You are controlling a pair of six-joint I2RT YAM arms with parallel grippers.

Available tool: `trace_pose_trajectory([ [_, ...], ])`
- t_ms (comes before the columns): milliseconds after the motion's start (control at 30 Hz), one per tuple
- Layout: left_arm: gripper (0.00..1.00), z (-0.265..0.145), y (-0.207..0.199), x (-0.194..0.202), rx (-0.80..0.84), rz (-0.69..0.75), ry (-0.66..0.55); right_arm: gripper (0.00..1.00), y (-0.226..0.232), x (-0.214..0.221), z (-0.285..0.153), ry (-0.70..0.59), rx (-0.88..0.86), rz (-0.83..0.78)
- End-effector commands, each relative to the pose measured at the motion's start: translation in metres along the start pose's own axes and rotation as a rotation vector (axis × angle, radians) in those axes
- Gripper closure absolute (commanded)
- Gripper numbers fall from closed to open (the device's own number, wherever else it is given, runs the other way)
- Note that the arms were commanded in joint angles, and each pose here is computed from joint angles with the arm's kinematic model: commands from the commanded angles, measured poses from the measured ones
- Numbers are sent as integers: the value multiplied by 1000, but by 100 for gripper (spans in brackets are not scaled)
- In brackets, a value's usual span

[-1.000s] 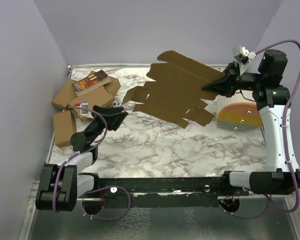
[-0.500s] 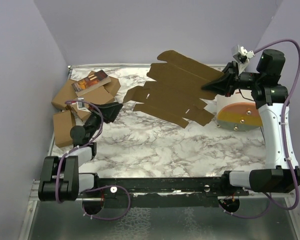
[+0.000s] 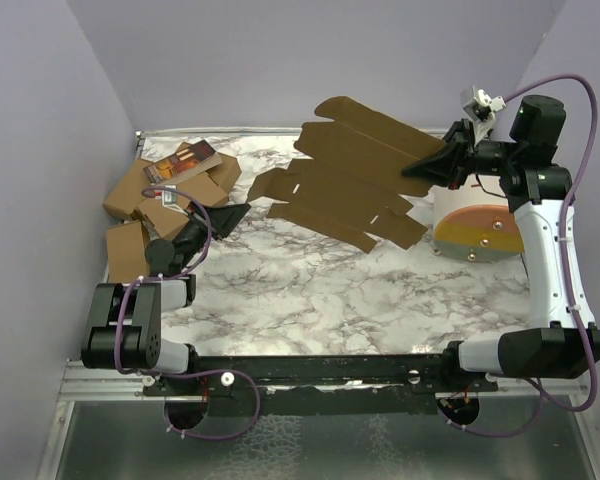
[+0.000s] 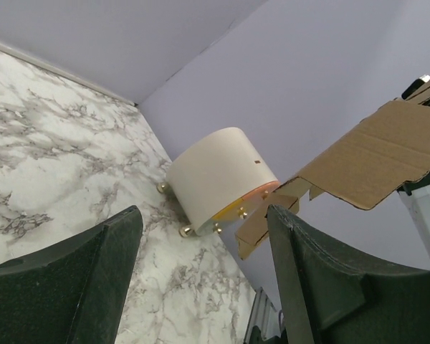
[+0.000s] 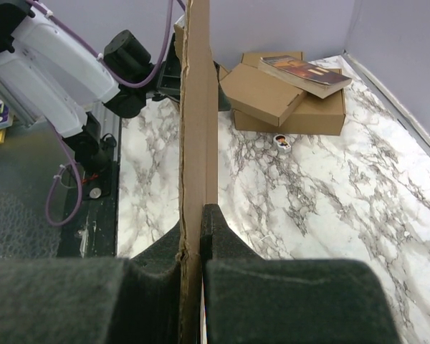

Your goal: Fold the paper box

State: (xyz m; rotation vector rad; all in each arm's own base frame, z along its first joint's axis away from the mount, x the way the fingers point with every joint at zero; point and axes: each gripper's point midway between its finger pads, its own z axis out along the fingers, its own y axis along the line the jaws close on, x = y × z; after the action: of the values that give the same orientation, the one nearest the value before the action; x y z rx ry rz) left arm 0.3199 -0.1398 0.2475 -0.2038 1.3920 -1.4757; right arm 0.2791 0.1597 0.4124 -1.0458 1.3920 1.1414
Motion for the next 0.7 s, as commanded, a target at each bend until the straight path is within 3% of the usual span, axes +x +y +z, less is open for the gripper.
trace_pose_trajectory([
  [0, 27, 2, -66, -9, 253, 214, -28, 99, 2, -10, -1, -12, -24, -27],
  [200, 28, 5, -72, 0, 282, 250, -4, 99, 7, -12, -1, -16, -43, -34],
  [500, 37, 7, -82, 3, 315, 288, -1, 99, 15, -15, -2, -21, -64, -43],
  [667, 50, 8, -71, 1, 281, 282, -24, 99, 22, -19, -2, -24, -75, -51],
])
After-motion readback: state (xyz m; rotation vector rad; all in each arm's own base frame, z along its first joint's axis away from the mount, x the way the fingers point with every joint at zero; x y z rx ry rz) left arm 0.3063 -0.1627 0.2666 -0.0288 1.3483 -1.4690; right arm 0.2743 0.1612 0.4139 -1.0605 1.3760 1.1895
